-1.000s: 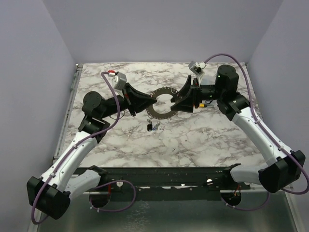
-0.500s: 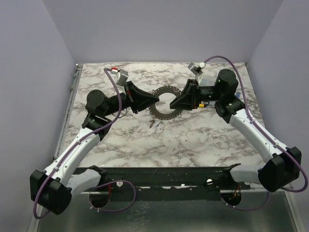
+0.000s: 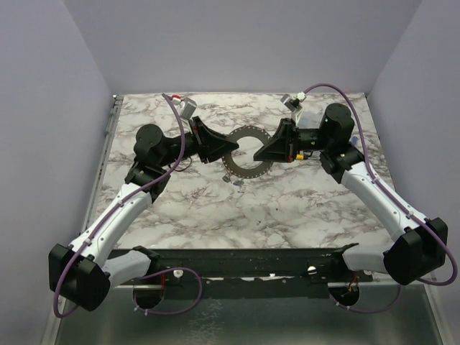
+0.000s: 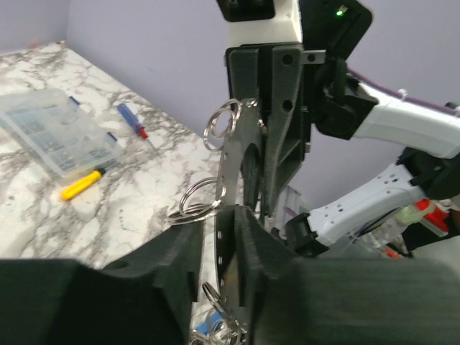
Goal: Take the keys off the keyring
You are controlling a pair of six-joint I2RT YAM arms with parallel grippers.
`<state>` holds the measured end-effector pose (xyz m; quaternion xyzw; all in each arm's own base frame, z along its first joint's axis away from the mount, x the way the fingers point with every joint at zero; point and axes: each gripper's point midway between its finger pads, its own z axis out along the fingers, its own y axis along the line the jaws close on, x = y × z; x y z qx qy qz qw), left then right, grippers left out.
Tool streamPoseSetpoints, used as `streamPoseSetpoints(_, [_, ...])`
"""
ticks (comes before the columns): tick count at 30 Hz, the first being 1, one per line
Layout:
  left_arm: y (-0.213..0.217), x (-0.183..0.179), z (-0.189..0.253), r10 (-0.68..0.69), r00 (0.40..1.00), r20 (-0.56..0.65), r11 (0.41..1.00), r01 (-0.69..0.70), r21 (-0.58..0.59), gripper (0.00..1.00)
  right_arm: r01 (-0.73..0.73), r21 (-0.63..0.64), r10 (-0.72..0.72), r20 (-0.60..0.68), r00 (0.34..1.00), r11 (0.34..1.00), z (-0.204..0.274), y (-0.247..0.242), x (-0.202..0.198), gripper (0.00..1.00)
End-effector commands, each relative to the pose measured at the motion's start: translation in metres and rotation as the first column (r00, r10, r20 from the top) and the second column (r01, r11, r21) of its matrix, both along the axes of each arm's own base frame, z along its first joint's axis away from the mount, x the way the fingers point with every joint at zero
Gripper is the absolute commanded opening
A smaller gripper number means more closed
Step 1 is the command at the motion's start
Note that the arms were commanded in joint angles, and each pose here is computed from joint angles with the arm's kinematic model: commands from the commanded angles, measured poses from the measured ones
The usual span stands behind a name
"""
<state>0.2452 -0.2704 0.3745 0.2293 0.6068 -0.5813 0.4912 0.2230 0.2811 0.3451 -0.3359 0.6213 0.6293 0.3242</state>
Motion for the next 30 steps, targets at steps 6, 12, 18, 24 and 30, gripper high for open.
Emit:
streamPoseSetpoints(6, [0.027, 0.016, -0.004, 0.130, 0.991, 0.006, 0.990, -0.130, 0.051, 0.58, 0.027, 0.003, -0.027, -0.001, 1.000, 1.000, 0.012, 0.000, 0.003, 0.01])
streamPoseSetpoints(12, [0.056, 0.011, 0.002, 0.170, 0.984, 0.052, 0.984, -0.172, 0.038, 0.71, 0.040, 0.016, -0.040, -0.013, 0.999, 0.999, 0.015, -0.002, 0.005, 0.01])
streamPoseSetpoints(18, [0.068, -0.003, -0.023, 0.161, 0.986, 0.033, 0.985, -0.162, 0.054, 0.71, 0.042, 0.035, -0.041, -0.021, 0.999, 0.999, 0.020, -0.003, 0.006, 0.01])
streamPoseSetpoints(24, [0.064, -0.029, -0.051, 0.081, 0.989, 0.121, 0.994, -0.089, 0.064, 0.67, 0.041, 0.043, -0.039, -0.025, 0.999, 0.998, 0.022, -0.004, 0.006, 0.01])
streamPoseSetpoints(30, [0.047, -0.044, -0.064, 0.014, 0.965, 0.264, 0.992, -0.046, 0.116, 0.67, 0.016, 0.060, -0.014, -0.032, 0.999, 0.998, 0.023, -0.003, 0.004, 0.01])
